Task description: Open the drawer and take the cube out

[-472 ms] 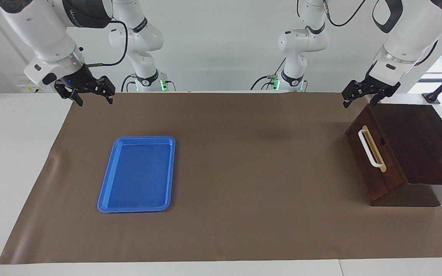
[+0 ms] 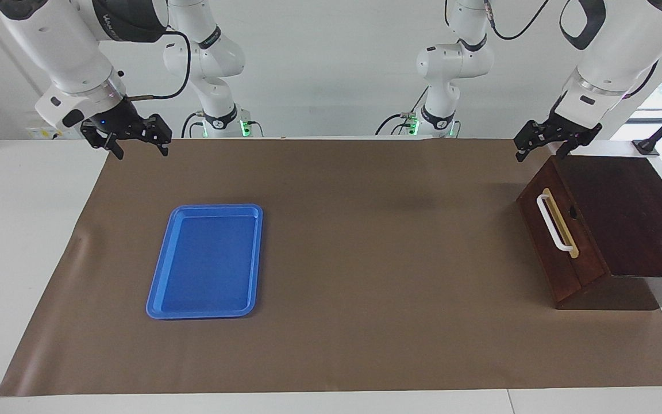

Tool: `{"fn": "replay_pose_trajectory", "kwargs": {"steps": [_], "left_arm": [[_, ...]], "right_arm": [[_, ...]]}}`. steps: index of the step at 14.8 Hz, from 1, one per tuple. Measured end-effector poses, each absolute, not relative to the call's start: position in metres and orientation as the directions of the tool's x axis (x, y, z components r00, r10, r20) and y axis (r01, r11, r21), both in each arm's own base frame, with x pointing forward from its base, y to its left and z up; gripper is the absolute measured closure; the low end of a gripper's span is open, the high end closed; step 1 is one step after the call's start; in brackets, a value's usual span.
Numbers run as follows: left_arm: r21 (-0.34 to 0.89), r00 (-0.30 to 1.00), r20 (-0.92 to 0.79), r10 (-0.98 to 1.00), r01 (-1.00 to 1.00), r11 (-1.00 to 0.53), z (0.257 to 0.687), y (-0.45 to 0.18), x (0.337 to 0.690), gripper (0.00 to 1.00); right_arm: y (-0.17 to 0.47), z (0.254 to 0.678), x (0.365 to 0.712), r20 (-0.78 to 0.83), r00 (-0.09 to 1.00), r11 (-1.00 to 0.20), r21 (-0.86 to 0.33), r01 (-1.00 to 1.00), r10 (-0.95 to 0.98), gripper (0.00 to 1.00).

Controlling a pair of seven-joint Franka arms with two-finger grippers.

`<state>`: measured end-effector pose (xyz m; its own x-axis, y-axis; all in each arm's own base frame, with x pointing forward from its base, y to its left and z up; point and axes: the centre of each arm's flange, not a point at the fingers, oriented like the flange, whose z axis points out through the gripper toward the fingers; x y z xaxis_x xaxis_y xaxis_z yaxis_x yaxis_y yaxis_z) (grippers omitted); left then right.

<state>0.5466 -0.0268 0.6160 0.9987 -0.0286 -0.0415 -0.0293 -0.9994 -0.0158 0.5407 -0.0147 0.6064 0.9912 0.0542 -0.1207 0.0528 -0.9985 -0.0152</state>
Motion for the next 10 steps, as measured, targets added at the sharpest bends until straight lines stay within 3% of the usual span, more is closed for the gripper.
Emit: {"fn": "replay_pose_trajectory", "kwargs": {"steps": [3, 6, 10], "left_arm": [[-0.082, 0.997, 0.002, -0.077, -0.077, -0.994, 0.605, -0.038, 0.556, 0.00], [-0.228, 0.982, 0.043, -0.184, -0.170, -0.959, 0.570, -0.065, 0.572, 0.00], [-0.367, 0.959, 0.036, -0.283, -0.250, -0.896, 0.510, -0.079, 0.602, 0.00]], "right_arm": [[-0.014, 0.607, 0.541, -0.115, 0.992, -0.998, -0.015, 0.054, 0.055, 0.00], [-0.023, 0.610, 0.549, -0.052, 0.998, -0.999, -0.009, 0.034, 0.034, 0.00], [-0.022, 0.610, 0.553, -0.022, 0.988, -0.988, -0.003, -0.153, -0.153, 0.00]]}}
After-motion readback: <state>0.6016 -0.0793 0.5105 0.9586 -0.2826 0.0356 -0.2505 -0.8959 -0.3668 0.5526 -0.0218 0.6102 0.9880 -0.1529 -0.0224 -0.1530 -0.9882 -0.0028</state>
